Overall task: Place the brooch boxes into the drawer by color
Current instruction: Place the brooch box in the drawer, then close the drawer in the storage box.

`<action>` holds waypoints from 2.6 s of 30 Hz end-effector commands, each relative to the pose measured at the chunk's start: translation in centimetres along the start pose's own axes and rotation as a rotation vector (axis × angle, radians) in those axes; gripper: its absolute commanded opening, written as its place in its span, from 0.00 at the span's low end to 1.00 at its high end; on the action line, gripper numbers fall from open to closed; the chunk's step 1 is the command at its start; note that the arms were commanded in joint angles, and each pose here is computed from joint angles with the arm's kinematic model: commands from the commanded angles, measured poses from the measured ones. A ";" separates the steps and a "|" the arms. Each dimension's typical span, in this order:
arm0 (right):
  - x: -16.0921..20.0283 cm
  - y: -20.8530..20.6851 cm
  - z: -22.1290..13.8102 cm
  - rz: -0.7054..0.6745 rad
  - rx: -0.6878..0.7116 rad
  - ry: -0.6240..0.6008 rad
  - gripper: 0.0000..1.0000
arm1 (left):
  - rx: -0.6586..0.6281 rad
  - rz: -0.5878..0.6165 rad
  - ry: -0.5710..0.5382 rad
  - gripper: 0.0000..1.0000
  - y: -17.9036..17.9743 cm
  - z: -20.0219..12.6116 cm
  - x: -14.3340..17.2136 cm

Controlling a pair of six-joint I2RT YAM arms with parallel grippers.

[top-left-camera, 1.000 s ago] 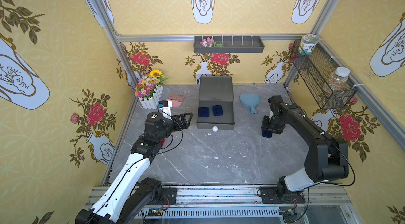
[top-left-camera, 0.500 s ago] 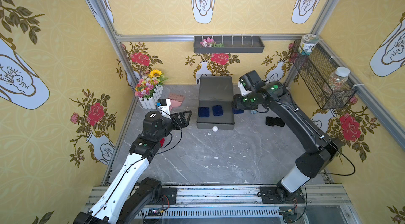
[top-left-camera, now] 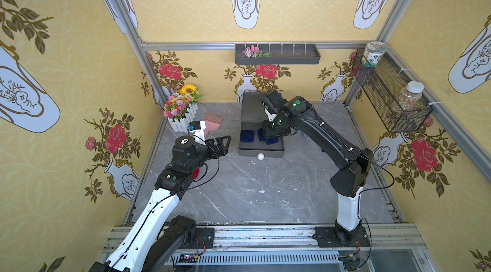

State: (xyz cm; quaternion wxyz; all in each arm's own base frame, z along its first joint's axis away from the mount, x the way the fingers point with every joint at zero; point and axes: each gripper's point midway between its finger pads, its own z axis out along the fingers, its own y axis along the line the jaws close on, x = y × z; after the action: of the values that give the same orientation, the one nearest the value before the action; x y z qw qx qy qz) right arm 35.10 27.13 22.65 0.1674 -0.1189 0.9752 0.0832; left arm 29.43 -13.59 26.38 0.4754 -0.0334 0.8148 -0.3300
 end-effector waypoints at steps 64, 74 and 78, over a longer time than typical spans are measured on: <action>8.4 5.0 2.9 0.177 -0.184 -0.261 0.52 | -0.056 0.011 -0.007 1.00 0.9 0.1 -0.3; 7.8 4.9 4.0 0.180 -0.170 -0.265 0.43 | -0.059 0.018 -0.008 1.00 0.9 0.1 -0.5; 7.2 4.9 3.8 0.188 -0.175 -0.285 0.34 | -0.065 0.025 -0.007 1.00 0.9 0.1 -0.6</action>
State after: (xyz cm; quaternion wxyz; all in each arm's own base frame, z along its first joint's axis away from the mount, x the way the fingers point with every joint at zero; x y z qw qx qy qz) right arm 27.62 31.41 16.80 0.2672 -0.0361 0.9407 0.2060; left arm 30.01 -12.82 26.33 0.4809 -0.0427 0.8215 -0.3035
